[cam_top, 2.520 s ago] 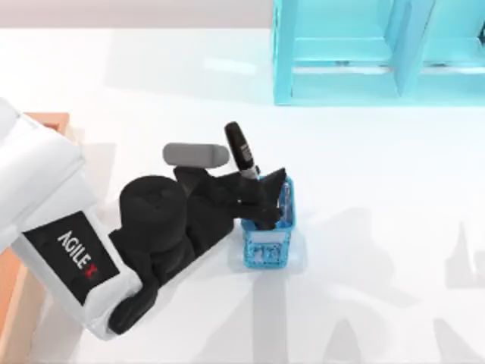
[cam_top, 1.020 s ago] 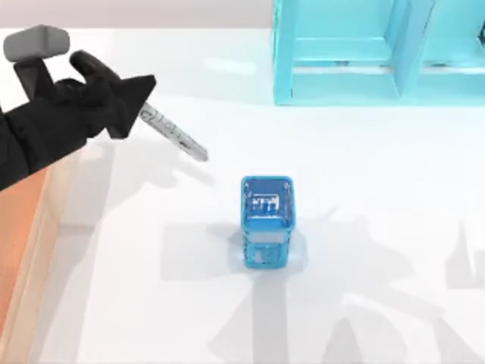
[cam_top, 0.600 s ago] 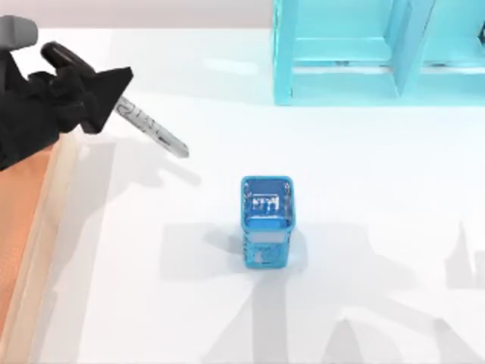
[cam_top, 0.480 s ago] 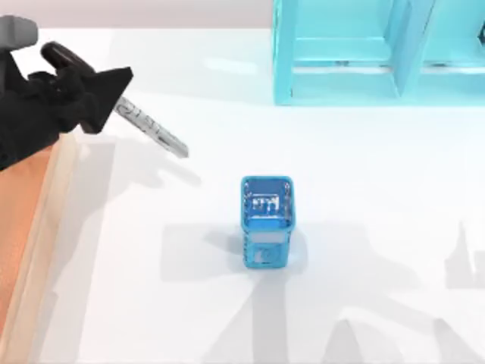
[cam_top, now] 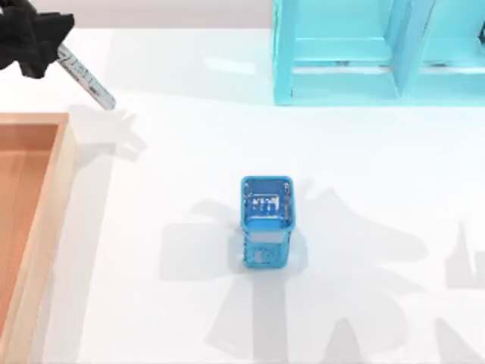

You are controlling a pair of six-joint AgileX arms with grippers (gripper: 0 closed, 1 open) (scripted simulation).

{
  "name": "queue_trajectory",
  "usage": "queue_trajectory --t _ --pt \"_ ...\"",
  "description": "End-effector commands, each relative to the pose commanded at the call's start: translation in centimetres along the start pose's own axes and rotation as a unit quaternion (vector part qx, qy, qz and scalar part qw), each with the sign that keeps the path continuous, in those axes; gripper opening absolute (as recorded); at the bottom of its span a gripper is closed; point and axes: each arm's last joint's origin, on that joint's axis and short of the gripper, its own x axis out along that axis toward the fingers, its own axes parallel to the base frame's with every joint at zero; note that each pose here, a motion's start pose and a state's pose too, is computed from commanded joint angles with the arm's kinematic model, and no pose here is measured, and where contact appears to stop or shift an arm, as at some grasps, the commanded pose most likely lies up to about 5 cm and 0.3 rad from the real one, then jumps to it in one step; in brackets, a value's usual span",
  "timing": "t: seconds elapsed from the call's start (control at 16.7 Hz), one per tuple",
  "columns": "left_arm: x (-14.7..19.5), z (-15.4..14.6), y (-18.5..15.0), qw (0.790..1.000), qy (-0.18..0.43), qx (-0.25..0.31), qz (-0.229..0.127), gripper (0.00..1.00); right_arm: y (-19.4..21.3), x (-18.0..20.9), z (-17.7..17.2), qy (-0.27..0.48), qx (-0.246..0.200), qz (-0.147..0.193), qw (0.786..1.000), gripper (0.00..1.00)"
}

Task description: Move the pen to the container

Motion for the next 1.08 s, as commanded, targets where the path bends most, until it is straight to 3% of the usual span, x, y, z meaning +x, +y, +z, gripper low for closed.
queue_trajectory --t 0.24,0.42,0.72,0.9,1.08 --pt "-2.3 2.9 4.1 0.991 0.076 0.106 0.043 0.0 0.0 0.0 0.0 0.0 0.0 0.0 1.0 1.0" --pt "-4.7 3.8 7.0 0.973 0.148 0.175 0.039 0.0 0.0 0.0 0.0 0.0 0.0 0.0 1.0 1.0" --pt "-9.0 3.1 10.3 0.938 0.231 0.252 -0.052 0.0 0.0 0.0 0.0 0.0 0.0 0.0 1.0 1.0" --pt "-11.1 2.2 11.2 0.929 0.232 0.26 -0.124 0.0 0.0 0.0 0.0 0.0 0.0 0.0 1.0 1.0" --pt "-12.7 1.6 11.6 0.929 0.207 0.252 -0.173 0.0 0.0 0.0 0.0 0.0 0.0 0.0 1.0 1.0"
